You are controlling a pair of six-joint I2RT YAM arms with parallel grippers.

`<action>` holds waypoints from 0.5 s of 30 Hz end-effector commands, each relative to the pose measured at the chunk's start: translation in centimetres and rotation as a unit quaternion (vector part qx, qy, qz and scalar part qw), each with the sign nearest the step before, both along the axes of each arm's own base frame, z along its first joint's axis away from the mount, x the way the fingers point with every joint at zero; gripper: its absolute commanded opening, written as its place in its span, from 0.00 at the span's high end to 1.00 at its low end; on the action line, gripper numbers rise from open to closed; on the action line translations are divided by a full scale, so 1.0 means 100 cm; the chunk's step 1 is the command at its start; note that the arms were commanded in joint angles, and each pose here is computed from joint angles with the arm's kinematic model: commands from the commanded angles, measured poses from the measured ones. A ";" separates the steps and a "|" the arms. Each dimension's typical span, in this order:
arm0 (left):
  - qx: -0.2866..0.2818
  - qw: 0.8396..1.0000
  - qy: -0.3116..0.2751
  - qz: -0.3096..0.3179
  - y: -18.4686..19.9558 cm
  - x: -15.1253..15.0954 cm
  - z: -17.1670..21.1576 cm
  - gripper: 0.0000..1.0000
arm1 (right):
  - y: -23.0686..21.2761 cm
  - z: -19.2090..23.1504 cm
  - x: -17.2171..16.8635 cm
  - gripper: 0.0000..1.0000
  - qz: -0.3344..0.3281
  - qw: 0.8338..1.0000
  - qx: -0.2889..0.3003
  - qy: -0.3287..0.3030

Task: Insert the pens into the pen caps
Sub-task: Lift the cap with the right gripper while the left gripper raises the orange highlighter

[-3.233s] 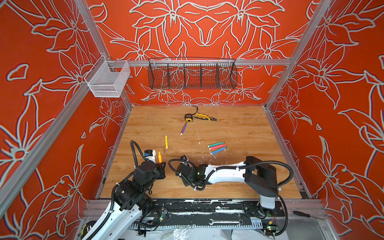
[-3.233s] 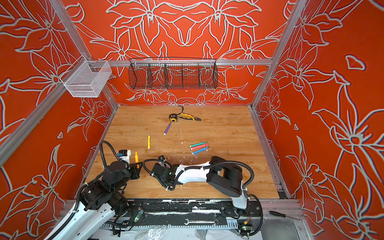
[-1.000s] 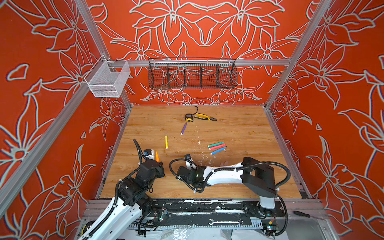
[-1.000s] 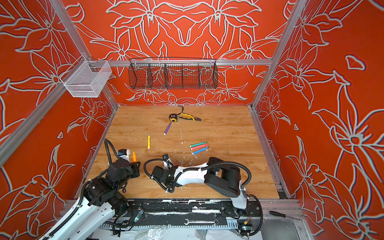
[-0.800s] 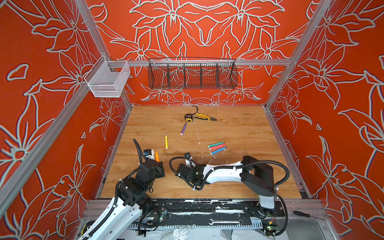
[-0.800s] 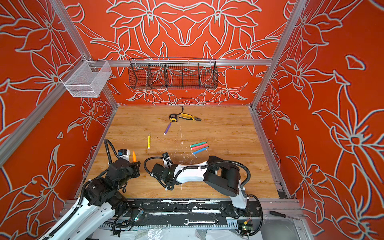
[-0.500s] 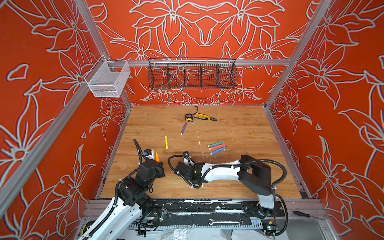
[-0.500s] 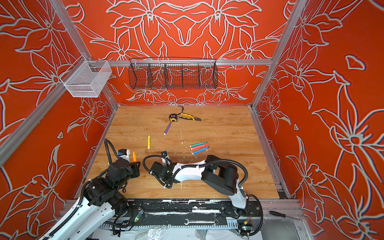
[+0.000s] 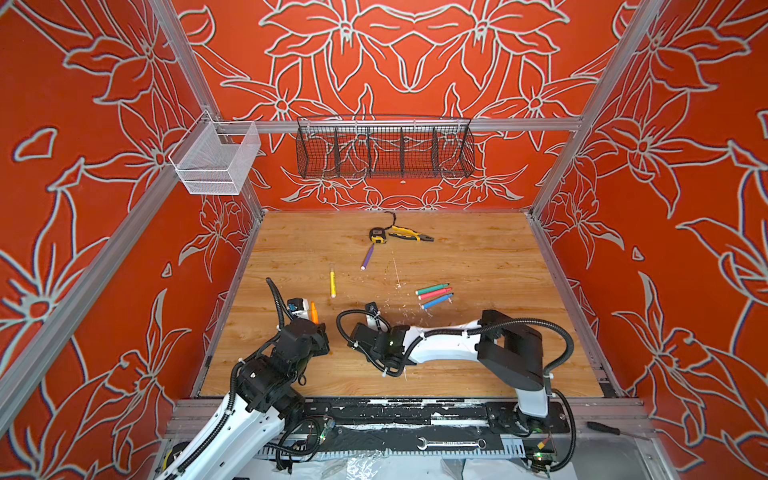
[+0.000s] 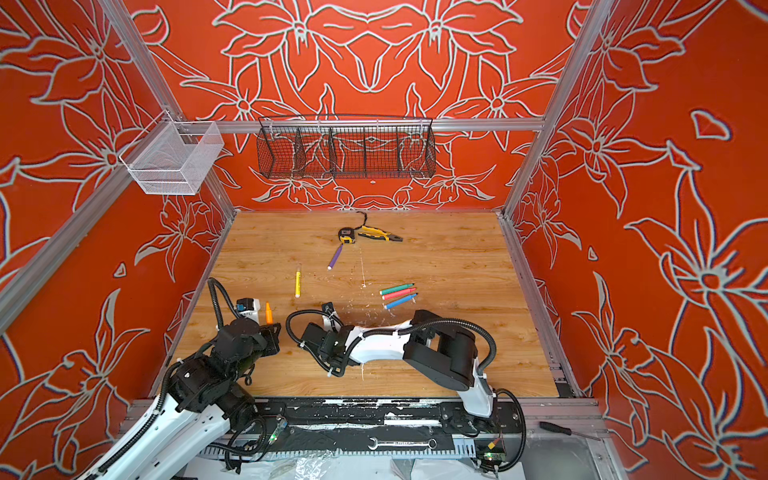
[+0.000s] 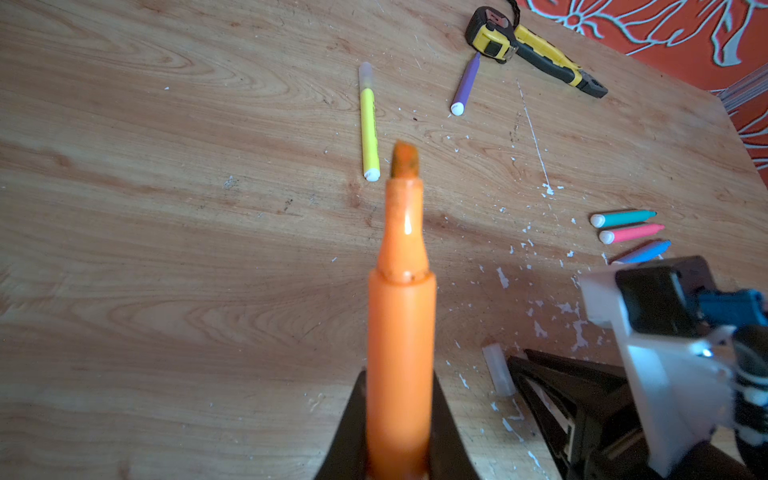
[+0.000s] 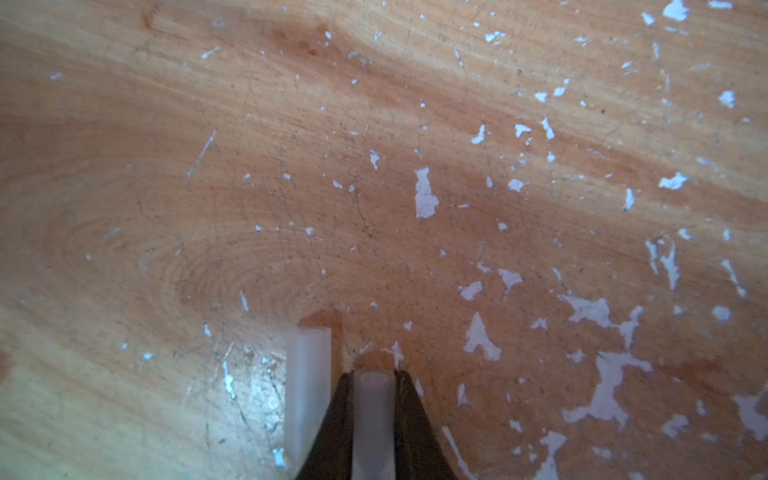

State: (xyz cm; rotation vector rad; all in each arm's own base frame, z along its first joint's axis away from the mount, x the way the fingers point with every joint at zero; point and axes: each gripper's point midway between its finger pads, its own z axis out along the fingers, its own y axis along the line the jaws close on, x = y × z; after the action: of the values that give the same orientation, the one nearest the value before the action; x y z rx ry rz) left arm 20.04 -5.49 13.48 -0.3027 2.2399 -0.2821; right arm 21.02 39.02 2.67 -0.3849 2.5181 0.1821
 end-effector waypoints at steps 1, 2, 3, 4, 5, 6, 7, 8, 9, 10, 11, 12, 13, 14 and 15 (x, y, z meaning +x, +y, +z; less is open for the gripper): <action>-0.017 1.000 -0.021 -0.010 -0.006 0.003 0.012 1.00 | -0.024 -0.001 -0.011 0.90 -0.003 1.000 -0.013 0.026; -0.022 0.999 -0.024 -0.020 -0.009 0.002 0.013 1.00 | -0.026 0.008 -0.012 0.90 -0.002 1.000 -0.003 0.021; -0.026 0.999 -0.026 -0.027 -0.012 0.002 0.015 1.00 | -0.028 0.018 -0.011 0.91 -0.001 1.000 0.007 0.016; -0.033 0.998 -0.030 -0.037 -0.015 0.001 0.017 1.00 | -0.032 0.030 -0.011 0.92 -0.003 1.000 0.019 0.009; -0.041 0.997 -0.035 -0.047 -0.019 0.001 0.019 1.00 | -0.036 0.043 -0.011 0.93 -0.003 0.999 0.036 0.001; -0.048 0.997 -0.040 -0.055 -0.022 0.000 0.021 1.00 | -0.040 0.054 -0.011 0.94 -0.003 0.999 0.052 -0.003; -0.058 0.995 -0.046 -0.064 -0.026 0.000 0.023 1.00 | -0.045 0.068 -0.011 0.97 -0.003 0.997 0.072 -0.006; -0.068 0.994 -0.054 -0.072 -0.030 0.000 0.026 1.00 | -0.051 0.084 -0.011 0.99 -0.005 0.995 0.095 -0.012; -0.074 0.992 -0.057 -0.081 -0.034 0.000 0.028 1.00 | -0.055 0.096 -0.011 1.00 -0.007 0.994 0.111 -0.017; -0.081 0.990 -0.065 -0.093 -0.038 0.000 0.034 1.00 | -0.064 0.113 -0.011 1.00 -0.007 0.991 0.133 -0.025; -0.087 0.989 -0.070 -0.097 -0.041 0.000 0.040 1.00 | -0.073 0.132 -0.010 1.00 -0.008 0.987 0.155 -0.034; -0.094 0.988 -0.072 -0.098 -0.042 0.001 0.045 1.00 | -0.083 0.149 -0.008 1.00 -0.012 0.984 0.171 -0.043; -0.102 0.987 -0.073 -0.105 -0.047 0.002 0.051 1.00 | -0.094 0.166 -0.004 1.00 -0.022 0.980 0.189 -0.051; -0.112 0.984 -0.075 -0.117 -0.053 0.004 0.059 1.00 | -0.107 0.183 0.000 1.00 -0.030 0.976 0.209 -0.057; -0.122 0.981 -0.076 -0.129 -0.061 0.006 0.066 1.00 | -0.120 0.200 0.006 1.00 -0.037 0.970 0.231 -0.066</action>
State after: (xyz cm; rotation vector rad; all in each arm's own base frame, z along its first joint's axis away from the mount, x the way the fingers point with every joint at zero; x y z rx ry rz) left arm 20.03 -9.33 16.56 -0.1741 2.1604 -0.5622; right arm 21.11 29.95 20.61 -0.1538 2.2867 0.6467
